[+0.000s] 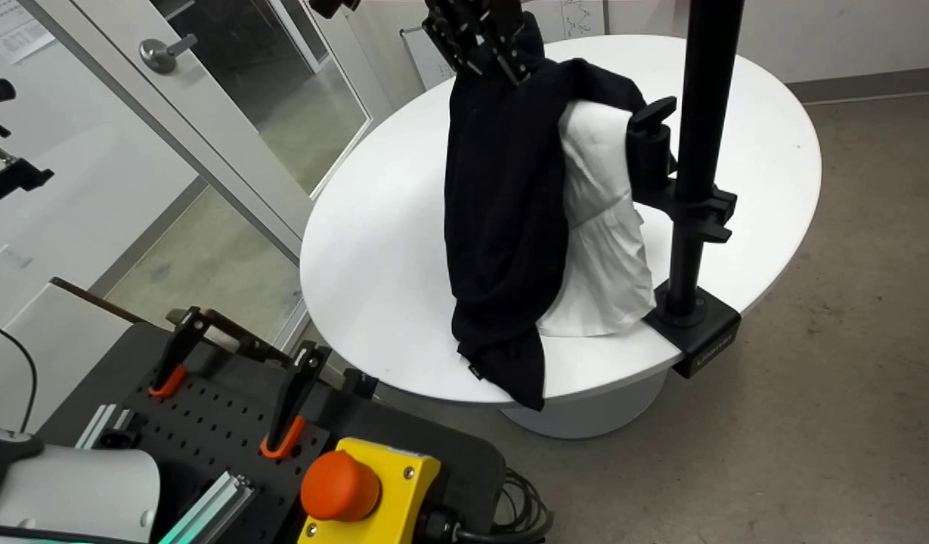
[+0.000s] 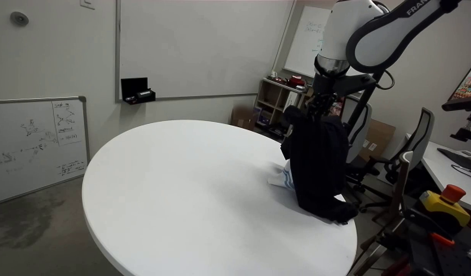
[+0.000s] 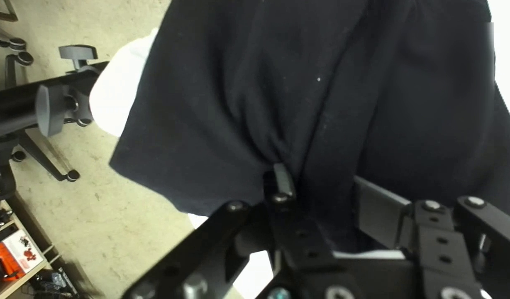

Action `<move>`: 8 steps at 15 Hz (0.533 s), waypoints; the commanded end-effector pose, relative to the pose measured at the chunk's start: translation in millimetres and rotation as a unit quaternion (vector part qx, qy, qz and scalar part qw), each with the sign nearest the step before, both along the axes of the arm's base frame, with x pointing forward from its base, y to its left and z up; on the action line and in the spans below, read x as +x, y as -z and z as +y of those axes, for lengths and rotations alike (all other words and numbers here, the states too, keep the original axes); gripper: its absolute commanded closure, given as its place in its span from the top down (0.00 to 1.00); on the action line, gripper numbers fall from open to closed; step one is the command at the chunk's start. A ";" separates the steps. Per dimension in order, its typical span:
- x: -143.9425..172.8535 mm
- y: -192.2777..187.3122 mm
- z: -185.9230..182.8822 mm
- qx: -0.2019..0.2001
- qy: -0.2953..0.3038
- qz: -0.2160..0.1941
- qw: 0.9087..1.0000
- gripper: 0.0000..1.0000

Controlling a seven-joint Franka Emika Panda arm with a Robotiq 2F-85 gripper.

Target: Remove the black cloth from the metallic object and put it on the table

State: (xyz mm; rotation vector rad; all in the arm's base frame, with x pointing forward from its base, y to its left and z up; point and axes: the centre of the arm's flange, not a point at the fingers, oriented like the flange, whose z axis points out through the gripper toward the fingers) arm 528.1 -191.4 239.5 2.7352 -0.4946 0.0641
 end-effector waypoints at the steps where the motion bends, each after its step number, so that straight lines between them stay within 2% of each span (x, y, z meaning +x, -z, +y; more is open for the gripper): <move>1: 7.7 3.4 -6.2 -0.006 0.014 0.001 1.000 0.00; 8: 1.8 -18.7 -9.4 0.015 0.029 -0.012 0.999 0.02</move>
